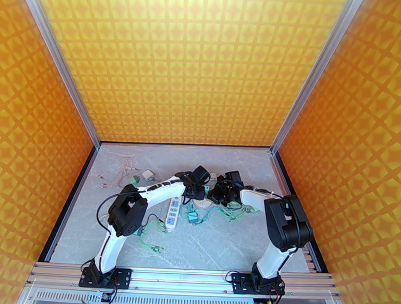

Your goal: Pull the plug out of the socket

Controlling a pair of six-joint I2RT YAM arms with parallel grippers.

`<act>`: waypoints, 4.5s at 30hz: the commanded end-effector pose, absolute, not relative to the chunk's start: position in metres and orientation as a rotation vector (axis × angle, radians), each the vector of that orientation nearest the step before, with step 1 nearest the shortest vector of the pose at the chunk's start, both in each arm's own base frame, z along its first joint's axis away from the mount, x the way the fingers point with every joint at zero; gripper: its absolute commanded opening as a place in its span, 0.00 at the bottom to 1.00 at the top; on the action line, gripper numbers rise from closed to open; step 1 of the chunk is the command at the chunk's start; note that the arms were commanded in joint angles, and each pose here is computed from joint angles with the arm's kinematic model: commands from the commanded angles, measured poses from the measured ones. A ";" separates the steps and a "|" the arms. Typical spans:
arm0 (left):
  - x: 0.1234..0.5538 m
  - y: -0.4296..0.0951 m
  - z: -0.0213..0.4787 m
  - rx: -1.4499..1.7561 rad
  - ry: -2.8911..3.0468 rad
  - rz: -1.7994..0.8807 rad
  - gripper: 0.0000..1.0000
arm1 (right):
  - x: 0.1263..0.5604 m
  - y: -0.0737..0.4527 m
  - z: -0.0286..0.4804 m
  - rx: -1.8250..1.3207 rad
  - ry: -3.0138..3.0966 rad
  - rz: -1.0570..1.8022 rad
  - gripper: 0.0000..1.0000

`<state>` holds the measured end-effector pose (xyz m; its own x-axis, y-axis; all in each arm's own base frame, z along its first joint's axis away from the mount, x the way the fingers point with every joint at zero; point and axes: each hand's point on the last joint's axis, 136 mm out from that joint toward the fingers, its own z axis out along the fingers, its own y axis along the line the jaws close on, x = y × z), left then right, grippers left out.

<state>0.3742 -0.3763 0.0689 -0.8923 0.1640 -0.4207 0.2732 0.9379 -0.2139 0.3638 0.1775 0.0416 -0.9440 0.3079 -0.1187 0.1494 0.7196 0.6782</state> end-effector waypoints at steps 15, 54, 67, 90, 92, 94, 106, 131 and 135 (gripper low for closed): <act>0.355 -0.404 0.095 0.661 2.552 0.012 0.00 | 0.328 0.139 -0.021 0.519 2.936 0.715 0.00; 0.342 -0.395 0.098 0.697 2.607 0.099 0.00 | 0.322 0.135 -0.025 0.513 2.960 0.674 0.00; 0.366 -0.363 0.138 0.464 2.675 -0.200 0.00 | 0.321 0.134 -0.020 0.517 2.947 0.668 0.00; 0.481 -0.324 0.102 0.069 2.718 -0.598 0.06 | 0.341 0.143 0.011 0.461 2.867 0.741 0.00; 0.491 -0.324 0.097 -0.003 2.716 -0.695 0.07 | 0.343 0.144 0.012 0.459 2.863 0.745 0.00; 0.500 -0.325 0.095 -0.059 2.701 -0.792 0.10 | 0.344 0.144 0.013 0.457 2.859 0.748 0.00; 0.511 -0.327 0.082 -0.166 2.703 -0.935 0.49 | 0.348 0.146 0.017 0.456 2.848 0.759 0.00; 0.420 -0.350 0.126 0.158 2.629 -0.784 0.67 | 0.368 0.161 0.095 0.251 2.630 0.897 0.01; 0.402 -0.365 0.117 0.237 2.623 -0.660 0.66 | 0.364 0.148 0.098 0.279 2.636 0.795 0.02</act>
<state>0.4053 -0.3648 0.1189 -0.9252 0.0262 -0.3786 0.2288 0.8344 -0.5014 0.3637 0.1593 0.0915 -0.9227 0.2894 -0.2548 0.0774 0.7863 0.6130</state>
